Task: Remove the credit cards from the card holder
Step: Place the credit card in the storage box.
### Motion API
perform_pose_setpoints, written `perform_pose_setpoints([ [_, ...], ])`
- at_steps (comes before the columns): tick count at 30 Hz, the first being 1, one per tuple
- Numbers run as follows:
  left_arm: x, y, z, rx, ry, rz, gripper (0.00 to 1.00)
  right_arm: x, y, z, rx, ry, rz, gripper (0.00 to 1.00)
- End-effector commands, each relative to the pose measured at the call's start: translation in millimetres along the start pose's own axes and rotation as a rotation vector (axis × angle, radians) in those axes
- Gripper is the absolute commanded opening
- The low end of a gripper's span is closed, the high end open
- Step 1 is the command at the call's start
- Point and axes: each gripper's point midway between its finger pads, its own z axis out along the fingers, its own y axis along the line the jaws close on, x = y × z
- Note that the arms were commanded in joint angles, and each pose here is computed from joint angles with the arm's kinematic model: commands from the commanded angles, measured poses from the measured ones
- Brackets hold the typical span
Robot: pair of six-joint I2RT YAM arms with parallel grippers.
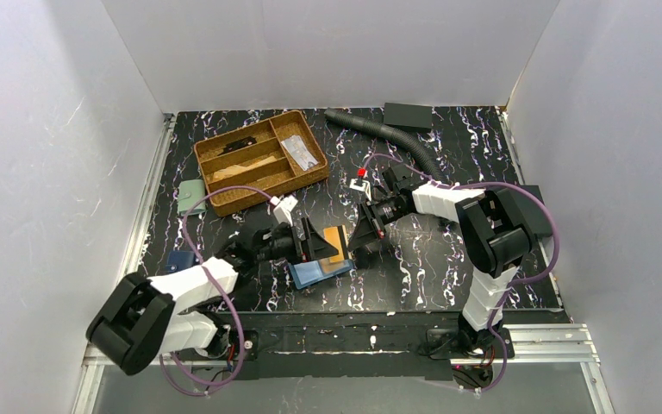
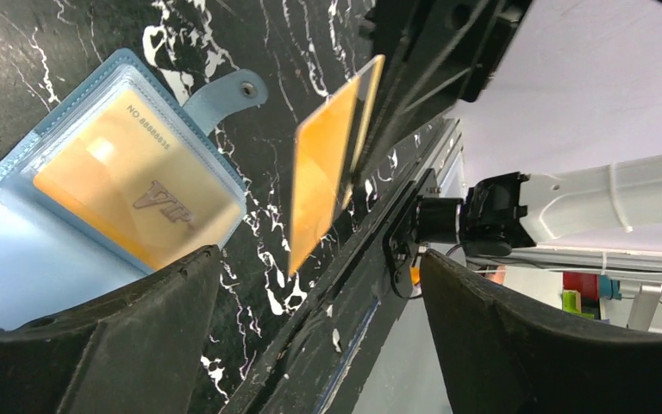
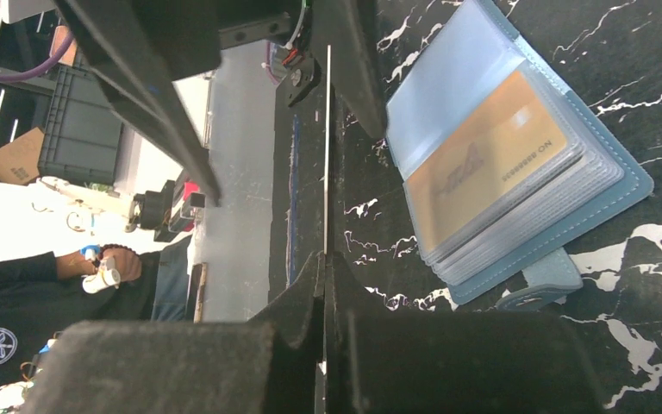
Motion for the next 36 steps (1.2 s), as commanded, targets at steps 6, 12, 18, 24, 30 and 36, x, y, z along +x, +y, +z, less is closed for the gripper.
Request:
perform_pose_setpoints([
  [6, -12.6, -10.1, 19.9, 0.049, -0.010, 0.041, 0.66, -12.4, 20.4, 0.3, -0.064, -0.013, -0.063, 0.01],
  [12, -13.1, -17.3, 24.8, 0.093, 0.008, 0.033, 0.35, -12.1, 19.1, 1.0, -0.065, -0.011, -0.056, 0.01],
  [18, -10.7, -23.1, 27.0, 0.141, 0.027, 0.035, 0.00, -11.8, 17.4, 0.9, -0.054, -0.010, -0.058, 0.01],
  [24, -7.2, -16.0, 17.0, 0.110, 0.013, 0.161, 0.00, -16.0, 18.5, -6.2, -0.004, 0.013, -0.155, 0.35],
  [30, -9.0, -14.4, -7.6, 0.052, -0.017, 0.418, 0.00, -7.9, 32.0, -27.4, 0.057, 0.121, -0.334, 0.58],
  [36, -3.0, -19.5, -21.5, 0.042, 0.031, 0.686, 0.00, -10.6, 42.1, -36.7, 0.111, 0.123, -0.514, 0.67],
])
